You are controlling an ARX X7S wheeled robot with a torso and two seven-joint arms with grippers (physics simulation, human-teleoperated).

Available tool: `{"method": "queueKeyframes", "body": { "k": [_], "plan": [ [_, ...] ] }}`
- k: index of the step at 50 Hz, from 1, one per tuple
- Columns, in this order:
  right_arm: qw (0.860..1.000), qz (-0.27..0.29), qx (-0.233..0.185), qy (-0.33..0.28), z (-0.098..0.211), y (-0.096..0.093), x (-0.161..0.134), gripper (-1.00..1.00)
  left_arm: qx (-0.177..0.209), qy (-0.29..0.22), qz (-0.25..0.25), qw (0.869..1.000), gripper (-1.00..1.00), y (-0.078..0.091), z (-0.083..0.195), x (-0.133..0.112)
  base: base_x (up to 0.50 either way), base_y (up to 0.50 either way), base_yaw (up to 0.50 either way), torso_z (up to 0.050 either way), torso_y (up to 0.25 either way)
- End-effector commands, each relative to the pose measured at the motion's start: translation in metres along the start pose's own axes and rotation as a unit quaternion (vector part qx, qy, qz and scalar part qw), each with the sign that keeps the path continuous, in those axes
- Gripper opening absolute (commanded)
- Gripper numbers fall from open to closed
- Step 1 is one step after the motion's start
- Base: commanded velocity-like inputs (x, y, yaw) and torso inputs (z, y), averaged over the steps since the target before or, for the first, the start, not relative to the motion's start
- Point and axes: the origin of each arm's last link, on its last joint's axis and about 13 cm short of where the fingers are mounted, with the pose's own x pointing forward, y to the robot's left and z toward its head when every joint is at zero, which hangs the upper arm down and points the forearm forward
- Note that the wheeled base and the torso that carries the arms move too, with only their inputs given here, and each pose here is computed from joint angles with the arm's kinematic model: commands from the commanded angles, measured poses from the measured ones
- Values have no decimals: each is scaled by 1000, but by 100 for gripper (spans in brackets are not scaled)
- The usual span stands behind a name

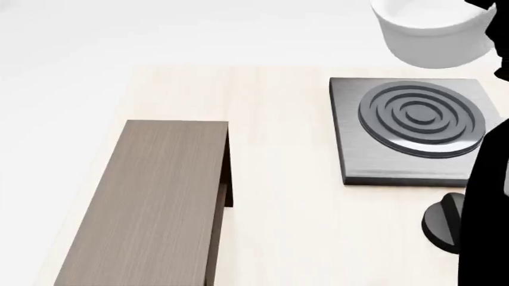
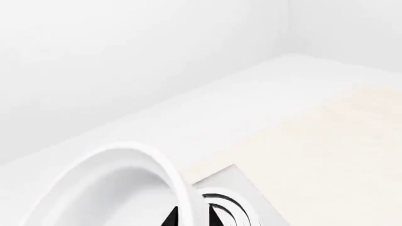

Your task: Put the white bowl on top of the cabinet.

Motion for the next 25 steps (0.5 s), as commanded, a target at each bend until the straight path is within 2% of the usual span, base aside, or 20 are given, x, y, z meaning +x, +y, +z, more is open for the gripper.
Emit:
{"method": "queueKeyframes", "body": {
  "k": [1, 14, 15, 17, 18, 25],
  "plan": [
    [994, 101, 19, 46, 7, 17, -11, -100, 0, 0, 0, 1000, 100, 0, 0, 0, 0, 0, 0, 0, 0],
    [975, 188, 15, 117, -6, 31, -18, -100, 0, -1, 0, 1000, 100, 0, 0, 0, 0, 0, 0, 0, 1],
    [975, 191, 8, 111, -9, 32, -16, -100, 0, -1, 1, 1000, 100, 0, 1, 0, 0, 0, 0, 0, 0],
    [971, 204, 29, 122, -9, 32, -17, -100, 0, -2, 1, 1000, 100, 0, 1, 0, 0, 0, 0, 0, 5],
    [971, 205, 16, 124, -12, 33, -17, -100, 0, -2, 1, 1000, 100, 0, 1, 0, 0, 0, 0, 0, 0],
    [964, 230, 19, 132, -10, 42, -22, -100, 1, -1, 0, 1000, 100, -1, 0, 0, 0, 0, 0, 0, 1]
  ]
}}
